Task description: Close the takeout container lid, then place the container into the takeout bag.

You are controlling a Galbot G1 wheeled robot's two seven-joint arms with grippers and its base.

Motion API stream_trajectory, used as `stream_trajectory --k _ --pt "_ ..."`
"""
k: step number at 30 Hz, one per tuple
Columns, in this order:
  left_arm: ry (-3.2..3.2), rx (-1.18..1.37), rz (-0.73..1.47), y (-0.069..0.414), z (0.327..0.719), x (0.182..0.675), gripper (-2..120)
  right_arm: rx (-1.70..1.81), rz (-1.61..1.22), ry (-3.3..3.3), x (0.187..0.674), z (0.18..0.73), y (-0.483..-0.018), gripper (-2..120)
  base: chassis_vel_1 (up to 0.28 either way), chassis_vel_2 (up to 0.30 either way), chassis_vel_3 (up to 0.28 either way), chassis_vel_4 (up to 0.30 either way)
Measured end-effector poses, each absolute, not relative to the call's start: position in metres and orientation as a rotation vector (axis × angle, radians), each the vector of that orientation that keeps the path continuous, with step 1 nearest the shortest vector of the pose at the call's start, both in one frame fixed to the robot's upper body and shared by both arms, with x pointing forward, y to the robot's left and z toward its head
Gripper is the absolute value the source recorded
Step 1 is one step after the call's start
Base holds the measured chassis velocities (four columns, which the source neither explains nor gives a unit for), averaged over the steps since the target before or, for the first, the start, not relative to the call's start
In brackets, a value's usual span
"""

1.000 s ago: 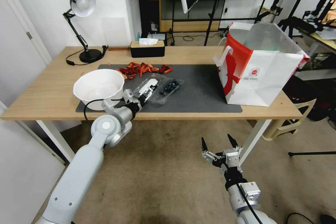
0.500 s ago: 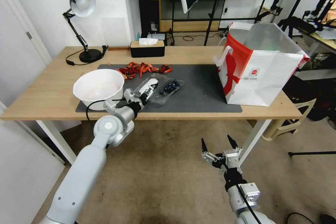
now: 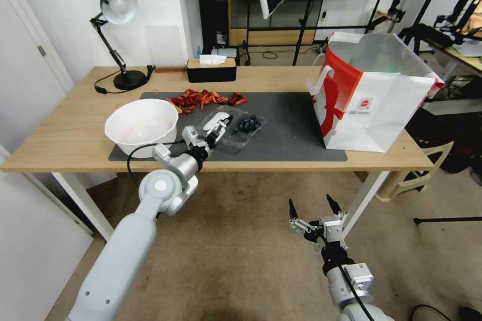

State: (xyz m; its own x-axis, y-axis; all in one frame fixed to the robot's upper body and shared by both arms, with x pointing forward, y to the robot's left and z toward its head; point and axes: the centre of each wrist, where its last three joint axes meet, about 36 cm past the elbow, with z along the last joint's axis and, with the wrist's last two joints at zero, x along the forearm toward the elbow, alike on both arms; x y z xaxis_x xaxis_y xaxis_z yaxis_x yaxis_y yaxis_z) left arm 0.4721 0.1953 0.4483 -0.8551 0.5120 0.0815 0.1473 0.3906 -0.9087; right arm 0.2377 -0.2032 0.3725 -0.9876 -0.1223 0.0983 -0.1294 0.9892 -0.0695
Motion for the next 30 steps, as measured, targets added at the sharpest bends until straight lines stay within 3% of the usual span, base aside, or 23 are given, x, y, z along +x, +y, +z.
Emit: stream_trajectory --k 20,30 --pt "-2.286 -0.644 1.395 0.142 0.438 0.426 100 0.193 0.113 -3.046 0.235 0.372 -0.204 100 0.0 0.0 0.0 0.0" --pt "-2.293 -0.683 1.438 0.139 0.443 0.412 100 0.196 0.111 -3.042 0.235 0.37 -0.204 100 0.0 0.0 0.0 0.0"
